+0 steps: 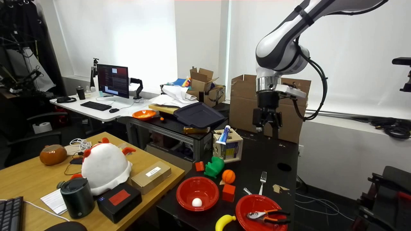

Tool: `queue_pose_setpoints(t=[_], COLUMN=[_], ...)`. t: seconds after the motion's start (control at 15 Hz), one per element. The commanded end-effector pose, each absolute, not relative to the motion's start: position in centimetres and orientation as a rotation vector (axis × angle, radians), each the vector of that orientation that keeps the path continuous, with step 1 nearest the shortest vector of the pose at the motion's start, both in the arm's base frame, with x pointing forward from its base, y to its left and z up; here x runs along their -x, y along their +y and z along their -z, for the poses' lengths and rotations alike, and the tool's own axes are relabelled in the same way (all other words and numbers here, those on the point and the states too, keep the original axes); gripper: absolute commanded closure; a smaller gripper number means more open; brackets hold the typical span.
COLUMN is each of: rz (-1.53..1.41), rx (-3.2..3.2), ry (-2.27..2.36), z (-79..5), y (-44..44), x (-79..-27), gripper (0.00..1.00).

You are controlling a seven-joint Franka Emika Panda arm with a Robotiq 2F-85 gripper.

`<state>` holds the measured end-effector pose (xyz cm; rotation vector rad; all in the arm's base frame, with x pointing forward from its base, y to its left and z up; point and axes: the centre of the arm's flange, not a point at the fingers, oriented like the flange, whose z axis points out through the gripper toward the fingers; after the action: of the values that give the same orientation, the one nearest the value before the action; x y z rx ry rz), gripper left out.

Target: Pick up the folk from the bowl and put it on the counter

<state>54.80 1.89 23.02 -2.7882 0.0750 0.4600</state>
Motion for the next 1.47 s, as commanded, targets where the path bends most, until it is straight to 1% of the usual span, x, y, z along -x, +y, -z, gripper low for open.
queue_pose_setpoints(t=[0.0, 0.27, 0.47, 1.4], rz=[-0.429, -0.359, -0.292, -0.035], rx=[2.823, 2.857, 2.858, 2.832], ry=[-0.101, -0.227, -0.311, -0.619], z=[-26.7, -28.5, -29.2, -30.5], y=[0.6, -0.2, -0.1, 1.0], x=[-49.7, -46.8, -45.7, -44.5], gripper=[0.00, 0.00, 0.00, 0.00])
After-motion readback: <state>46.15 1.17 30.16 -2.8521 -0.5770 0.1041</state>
